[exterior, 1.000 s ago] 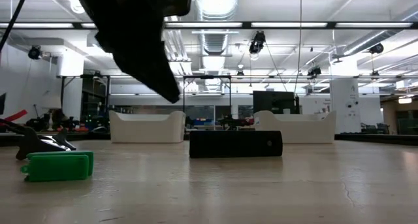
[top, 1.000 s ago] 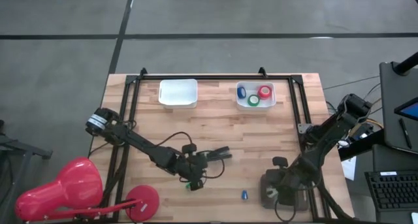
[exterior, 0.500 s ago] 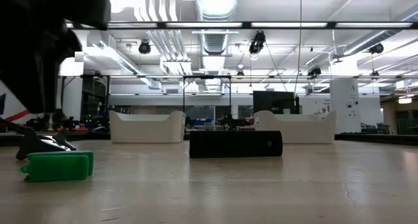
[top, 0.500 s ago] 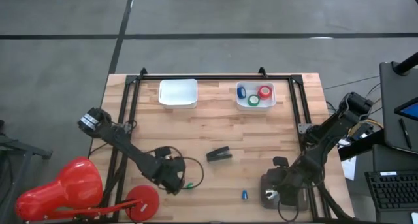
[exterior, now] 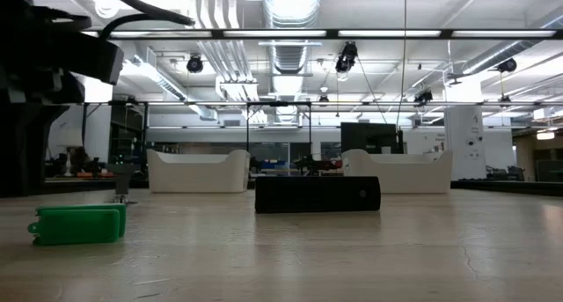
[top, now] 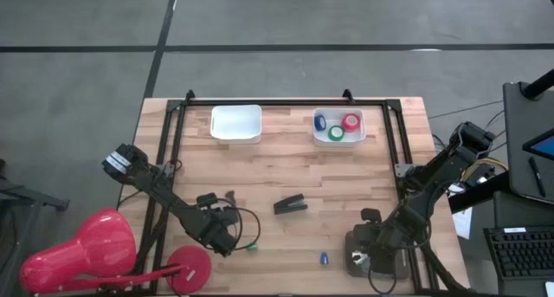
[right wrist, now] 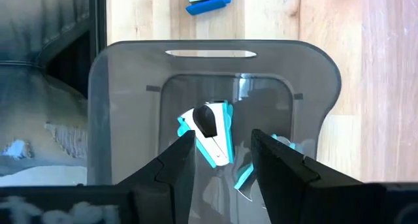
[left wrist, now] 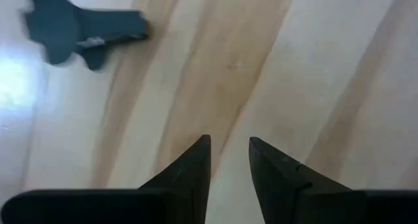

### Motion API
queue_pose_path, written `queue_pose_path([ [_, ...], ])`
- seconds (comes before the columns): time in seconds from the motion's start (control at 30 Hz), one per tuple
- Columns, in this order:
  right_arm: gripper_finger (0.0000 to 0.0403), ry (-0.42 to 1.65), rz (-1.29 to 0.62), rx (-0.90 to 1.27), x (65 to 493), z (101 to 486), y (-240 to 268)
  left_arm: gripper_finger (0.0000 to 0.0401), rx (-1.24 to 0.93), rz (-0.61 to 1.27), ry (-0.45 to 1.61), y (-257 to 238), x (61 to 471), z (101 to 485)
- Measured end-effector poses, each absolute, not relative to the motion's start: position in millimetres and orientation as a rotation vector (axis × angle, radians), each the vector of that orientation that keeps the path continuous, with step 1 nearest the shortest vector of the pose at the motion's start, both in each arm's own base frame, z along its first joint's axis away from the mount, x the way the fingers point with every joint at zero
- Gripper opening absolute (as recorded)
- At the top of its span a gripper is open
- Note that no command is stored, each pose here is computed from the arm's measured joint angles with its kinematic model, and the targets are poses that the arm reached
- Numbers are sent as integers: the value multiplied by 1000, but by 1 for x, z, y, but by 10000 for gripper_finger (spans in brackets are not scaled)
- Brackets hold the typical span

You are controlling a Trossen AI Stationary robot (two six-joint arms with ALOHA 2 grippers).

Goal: Pick and place Stapler, Stapler remover, tape
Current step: Put the black staple remover into the gray bin

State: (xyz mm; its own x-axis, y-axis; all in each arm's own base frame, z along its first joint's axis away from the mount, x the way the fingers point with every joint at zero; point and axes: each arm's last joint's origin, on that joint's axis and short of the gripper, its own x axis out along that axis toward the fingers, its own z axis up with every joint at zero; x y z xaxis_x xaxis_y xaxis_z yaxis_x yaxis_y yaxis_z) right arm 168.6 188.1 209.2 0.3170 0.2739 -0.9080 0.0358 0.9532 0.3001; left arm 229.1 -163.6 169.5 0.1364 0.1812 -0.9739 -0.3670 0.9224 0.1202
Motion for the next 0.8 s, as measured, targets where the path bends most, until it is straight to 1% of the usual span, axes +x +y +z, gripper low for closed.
queue_pose_path([
  [0.1, 139, 1241, 164, 282, 169, 209, 188, 103, -151, 384, 1380, -164, 230, 170],
  [0.2, 144, 1238, 168, 276, 169, 209, 188, 98, -72, 380, 1342, -161, 233, 174],
  [0.37, 151, 1224, 156, 267, 170, 209, 187, 87, 80, 490, 1212, -150, 238, 178],
  [0.47, 153, 1222, 155, 267, 170, 209, 187, 81, 128, 597, 1114, -144, 240, 183],
  [0.6, 149, 1217, 158, 267, 170, 210, 188, 76, 66, 744, 1032, -132, 239, 193],
  [0.73, 140, 1200, 183, 253, 171, 210, 189, 80, -128, 940, 978, -111, 229, 206],
  [0.8, 136, 1197, 190, 247, 171, 210, 189, 85, -227, 992, 939, -102, 224, 212],
])
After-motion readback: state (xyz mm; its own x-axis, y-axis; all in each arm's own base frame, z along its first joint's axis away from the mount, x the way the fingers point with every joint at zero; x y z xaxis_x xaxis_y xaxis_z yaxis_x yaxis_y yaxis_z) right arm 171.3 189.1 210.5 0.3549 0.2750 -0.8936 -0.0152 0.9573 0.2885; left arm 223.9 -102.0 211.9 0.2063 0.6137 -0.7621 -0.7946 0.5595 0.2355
